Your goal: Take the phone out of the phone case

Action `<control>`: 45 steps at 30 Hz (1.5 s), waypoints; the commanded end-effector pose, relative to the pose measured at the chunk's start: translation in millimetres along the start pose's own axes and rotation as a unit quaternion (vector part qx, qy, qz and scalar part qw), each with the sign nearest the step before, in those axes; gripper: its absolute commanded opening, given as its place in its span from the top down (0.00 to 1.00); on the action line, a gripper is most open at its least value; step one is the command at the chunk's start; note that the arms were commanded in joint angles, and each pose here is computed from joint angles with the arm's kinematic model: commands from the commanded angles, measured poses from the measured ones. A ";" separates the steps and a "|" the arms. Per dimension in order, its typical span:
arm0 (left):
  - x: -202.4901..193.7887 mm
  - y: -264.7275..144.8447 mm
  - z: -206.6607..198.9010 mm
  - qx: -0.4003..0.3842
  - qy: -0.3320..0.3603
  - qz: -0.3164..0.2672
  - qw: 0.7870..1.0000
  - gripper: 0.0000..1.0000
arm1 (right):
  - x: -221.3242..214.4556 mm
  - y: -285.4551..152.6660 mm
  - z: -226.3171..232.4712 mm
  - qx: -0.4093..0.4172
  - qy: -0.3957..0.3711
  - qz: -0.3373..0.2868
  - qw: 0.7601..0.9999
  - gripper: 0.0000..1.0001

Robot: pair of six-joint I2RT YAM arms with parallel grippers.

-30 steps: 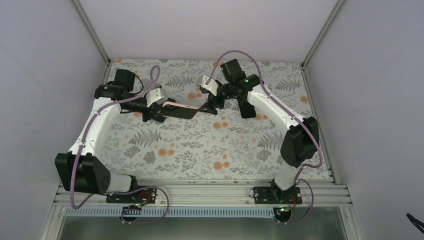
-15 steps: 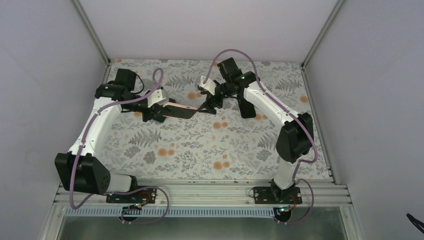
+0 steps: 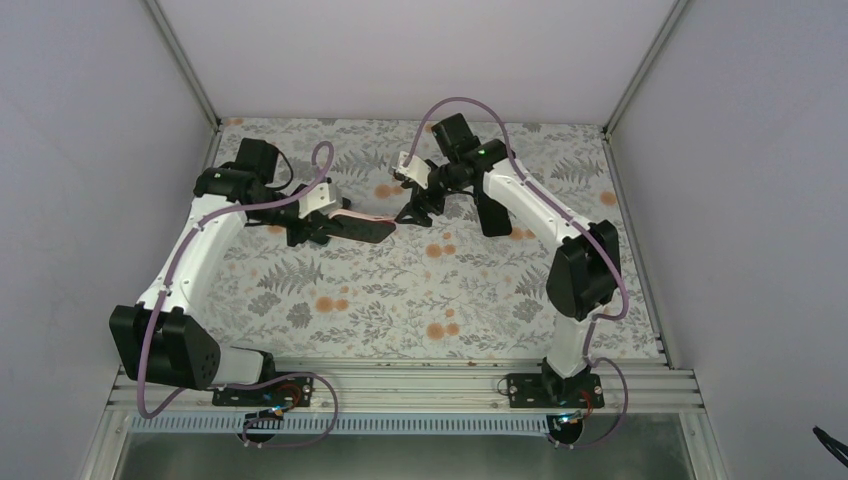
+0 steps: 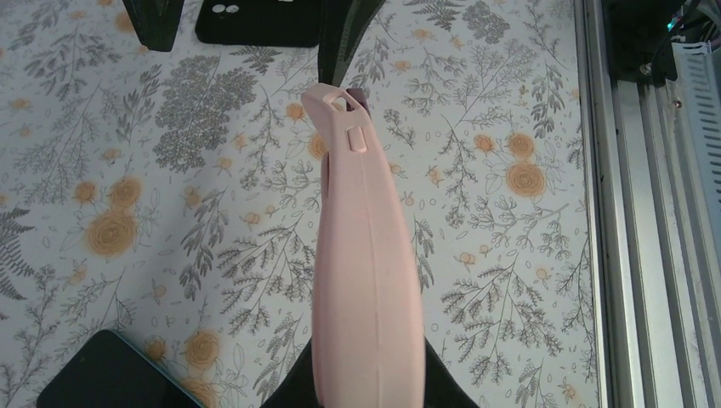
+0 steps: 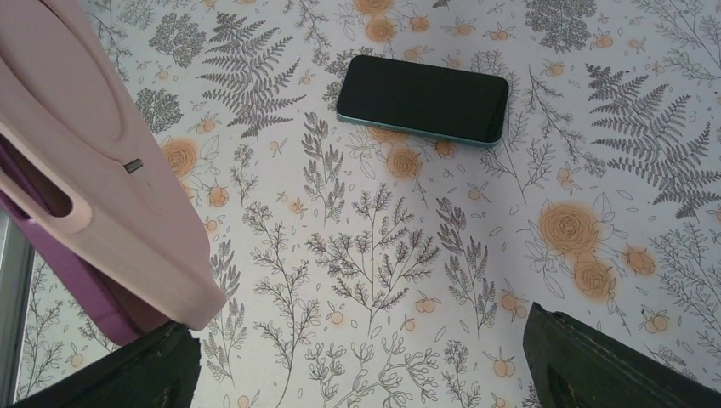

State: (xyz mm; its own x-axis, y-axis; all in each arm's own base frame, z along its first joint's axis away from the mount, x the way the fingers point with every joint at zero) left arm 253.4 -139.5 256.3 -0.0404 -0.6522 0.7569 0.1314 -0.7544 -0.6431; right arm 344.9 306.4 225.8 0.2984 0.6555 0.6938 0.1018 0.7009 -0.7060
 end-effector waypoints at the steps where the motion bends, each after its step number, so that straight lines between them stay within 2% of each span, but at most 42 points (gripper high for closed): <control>1: 36.6 -9.2 -30.5 -0.047 0.019 -0.075 0.996 0.98 | 21.1 -10.8 -35.2 -0.073 -0.024 -0.036 0.996 0.03; 16: 61.8 -1.4 -22.3 -0.054 0.023 -0.124 0.991 0.98 | 39.2 -8.1 -3.3 -0.074 -0.037 -0.058 0.995 0.03; 20: 68.7 4.8 -26.3 -0.069 0.028 -0.128 0.989 0.98 | 48.6 -5.4 -2.4 -0.112 -0.040 -0.071 0.990 0.02; 25: 75.4 5.9 -33.1 -0.088 0.031 -0.130 0.987 0.98 | 49.2 -8.9 -46.6 -0.200 -0.009 -0.066 0.978 0.01; 33: 75.0 1.2 -38.7 -0.079 0.036 -0.115 0.990 0.98 | 28.3 -21.5 -98.6 -0.231 0.023 -0.056 0.971 0.01; 45: 70.8 -3.1 -43.2 -0.069 0.041 -0.092 0.993 0.98 | -8.3 -82.4 -195.0 -0.301 0.117 -0.068 0.944 0.00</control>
State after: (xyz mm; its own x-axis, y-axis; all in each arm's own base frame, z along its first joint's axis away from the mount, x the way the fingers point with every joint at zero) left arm 245.9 -173.6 274.9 -0.0859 -0.6373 0.7658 0.1006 -0.7703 -0.6297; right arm 456.3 253.9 240.4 0.3897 0.5358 0.7491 0.4670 0.5861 -0.6621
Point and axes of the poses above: each gripper's point midway between its finger pads, its own y axis out along the fingers, its own z axis along the line the jaws close on, x = y × z, the point moved 3 cm from there along -y, back along the fingers, and after that the axes turned 11 degrees about y, right-handed, at the moved point
